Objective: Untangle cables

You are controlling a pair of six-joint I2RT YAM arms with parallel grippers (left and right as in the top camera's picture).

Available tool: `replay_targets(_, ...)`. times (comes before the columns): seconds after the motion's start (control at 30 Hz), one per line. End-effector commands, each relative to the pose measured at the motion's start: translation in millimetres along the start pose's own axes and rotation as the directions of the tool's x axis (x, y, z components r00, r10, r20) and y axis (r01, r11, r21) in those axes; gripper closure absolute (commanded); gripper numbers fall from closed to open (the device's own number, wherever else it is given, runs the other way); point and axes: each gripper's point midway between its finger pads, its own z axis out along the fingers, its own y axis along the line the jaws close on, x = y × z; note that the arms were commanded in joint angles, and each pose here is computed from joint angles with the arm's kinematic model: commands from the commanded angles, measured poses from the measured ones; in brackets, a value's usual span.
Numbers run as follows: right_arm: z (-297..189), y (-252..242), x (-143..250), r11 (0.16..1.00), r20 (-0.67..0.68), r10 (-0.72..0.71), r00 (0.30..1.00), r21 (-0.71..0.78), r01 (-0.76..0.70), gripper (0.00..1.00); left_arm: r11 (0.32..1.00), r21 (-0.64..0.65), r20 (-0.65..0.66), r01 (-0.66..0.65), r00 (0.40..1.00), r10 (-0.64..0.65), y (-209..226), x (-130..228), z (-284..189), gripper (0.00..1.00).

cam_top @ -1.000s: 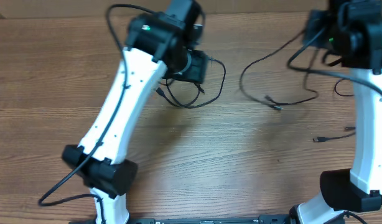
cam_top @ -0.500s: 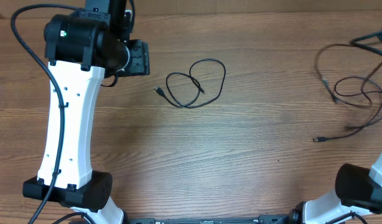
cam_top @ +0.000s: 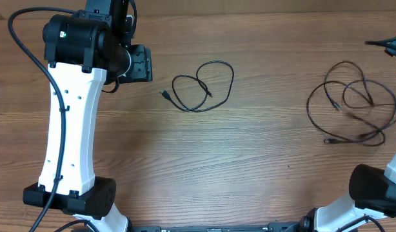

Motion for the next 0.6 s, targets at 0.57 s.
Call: replay_targets(0.57, -23, 52, 45, 0.919, -0.146, -0.196, 0.970, -0.374, 0.129, 0.15, 0.999, -0.048, -0.102, 0.013, 0.995, -0.018, 21, 57, 1, 0.25)
